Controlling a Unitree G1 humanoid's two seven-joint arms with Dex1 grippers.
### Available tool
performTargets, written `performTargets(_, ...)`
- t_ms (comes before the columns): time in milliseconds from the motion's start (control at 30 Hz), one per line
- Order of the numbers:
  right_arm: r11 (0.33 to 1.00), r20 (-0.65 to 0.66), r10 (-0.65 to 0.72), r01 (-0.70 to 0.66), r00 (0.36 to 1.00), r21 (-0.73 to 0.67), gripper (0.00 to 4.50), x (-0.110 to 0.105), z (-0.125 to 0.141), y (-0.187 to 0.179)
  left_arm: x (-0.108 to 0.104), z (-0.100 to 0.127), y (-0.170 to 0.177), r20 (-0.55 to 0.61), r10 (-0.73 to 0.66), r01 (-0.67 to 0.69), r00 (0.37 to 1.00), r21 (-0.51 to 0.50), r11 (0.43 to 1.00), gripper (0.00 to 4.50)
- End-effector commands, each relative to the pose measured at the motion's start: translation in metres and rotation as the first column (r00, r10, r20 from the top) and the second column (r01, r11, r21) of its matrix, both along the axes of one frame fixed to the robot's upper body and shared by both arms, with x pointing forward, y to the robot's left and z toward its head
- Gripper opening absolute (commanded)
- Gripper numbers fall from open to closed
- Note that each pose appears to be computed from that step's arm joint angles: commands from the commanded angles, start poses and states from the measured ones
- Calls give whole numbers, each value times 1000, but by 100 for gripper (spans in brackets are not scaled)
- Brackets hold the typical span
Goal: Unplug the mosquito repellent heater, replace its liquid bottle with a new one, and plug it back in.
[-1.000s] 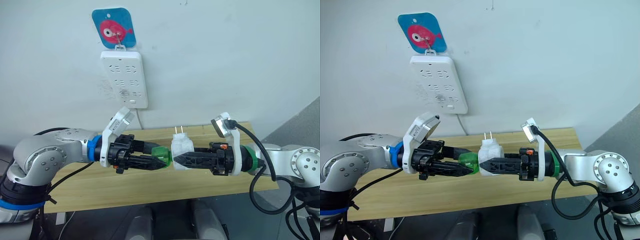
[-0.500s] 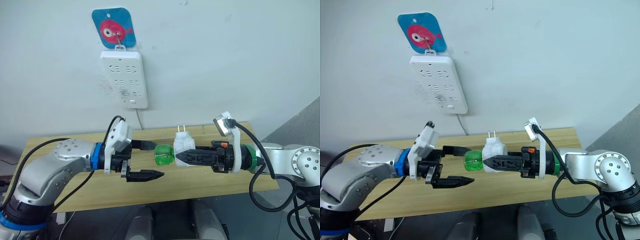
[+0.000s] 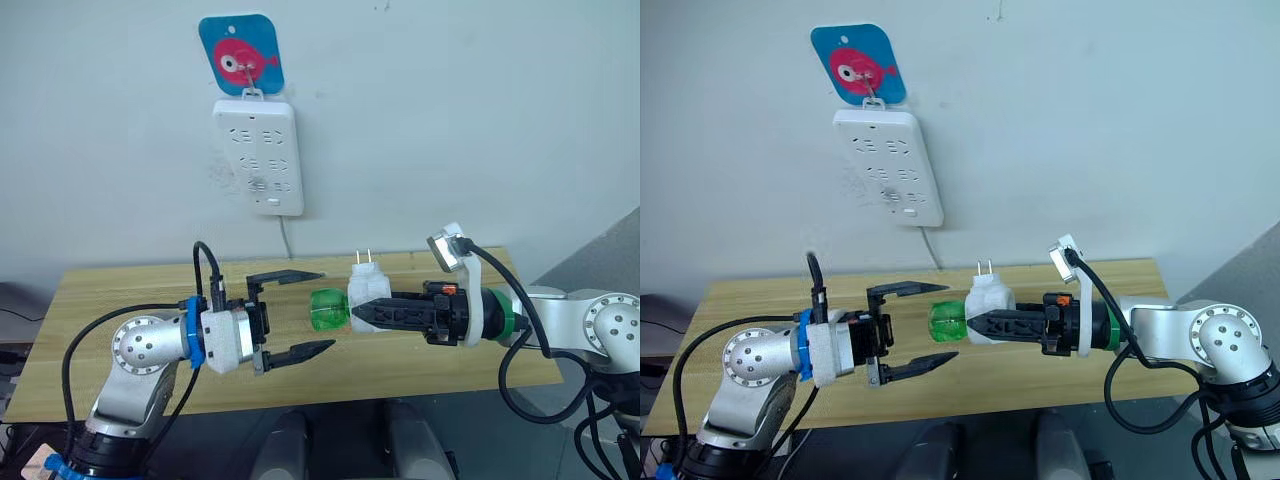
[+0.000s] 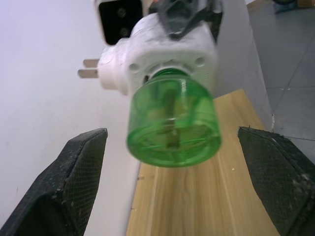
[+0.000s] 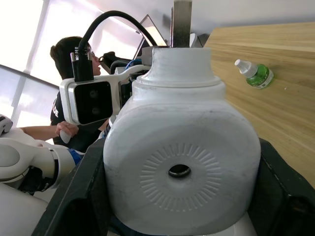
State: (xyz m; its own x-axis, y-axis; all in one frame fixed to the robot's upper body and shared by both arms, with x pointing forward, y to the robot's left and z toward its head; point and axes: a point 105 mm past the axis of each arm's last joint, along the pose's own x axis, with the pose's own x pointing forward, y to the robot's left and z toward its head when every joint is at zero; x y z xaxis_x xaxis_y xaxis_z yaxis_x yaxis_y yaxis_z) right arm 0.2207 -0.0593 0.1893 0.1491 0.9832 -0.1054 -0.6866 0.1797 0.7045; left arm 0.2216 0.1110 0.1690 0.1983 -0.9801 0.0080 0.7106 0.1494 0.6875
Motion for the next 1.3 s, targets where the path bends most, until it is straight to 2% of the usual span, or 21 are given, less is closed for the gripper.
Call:
performTargets(33,999,29,23,-24,999,36,302,-4,11,2,0,4,-4,37,-13,13,999,-18,1000,404)
performTargets(100,999,30,24,-25,999,37,302,-4,11,3,2,5,-5,43,-8,9,999,-23,1000,356)
performTargets(233,999,30,25,-26,999,39,302,-4,11,3,4,7,-8,41,-9,10,999,-34,999,229)
performTargets(267,999,30,25,-26,999,40,302,-4,11,3,5,8,-9,45,-7,9,999,-36,999,219)
performTargets(467,999,29,28,-29,999,37,302,-4,11,3,-3,18,-15,25,-66,67,997,-36,997,219)
performTargets(533,999,27,28,-29,999,34,302,-4,10,2,-12,14,-19,-63,-124,126,990,19,992,219)
performTargets(567,999,24,31,-31,999,29,302,-4,10,1,-13,15,-22,-187,-137,146,973,37,989,219)
performTargets(633,999,21,36,-36,999,22,302,-5,9,0,-10,22,-26,-400,-126,149,908,27,988,219)
performTargets(667,999,19,38,-38,999,20,302,-4,8,0,-9,26,-26,-514,-118,140,849,4,990,219)
performTargets(767,999,14,43,-43,999,13,302,-5,7,-1,-12,29,-17,-714,-115,172,691,8,985,219)
performTargets(833,999,12,47,-47,999,5,302,-5,6,-1,-16,29,-5,-785,-92,205,613,45,978,219)
performTargets(933,999,9,47,-47,999,-2,302,-6,5,-3,-12,35,1,-824,-75,186,561,38,982,219)
performTargets(1300,999,5,28,-28,1000,-34,302,-4,3,-13,-11,34,14,-861,-31,141,507,48,989,219)
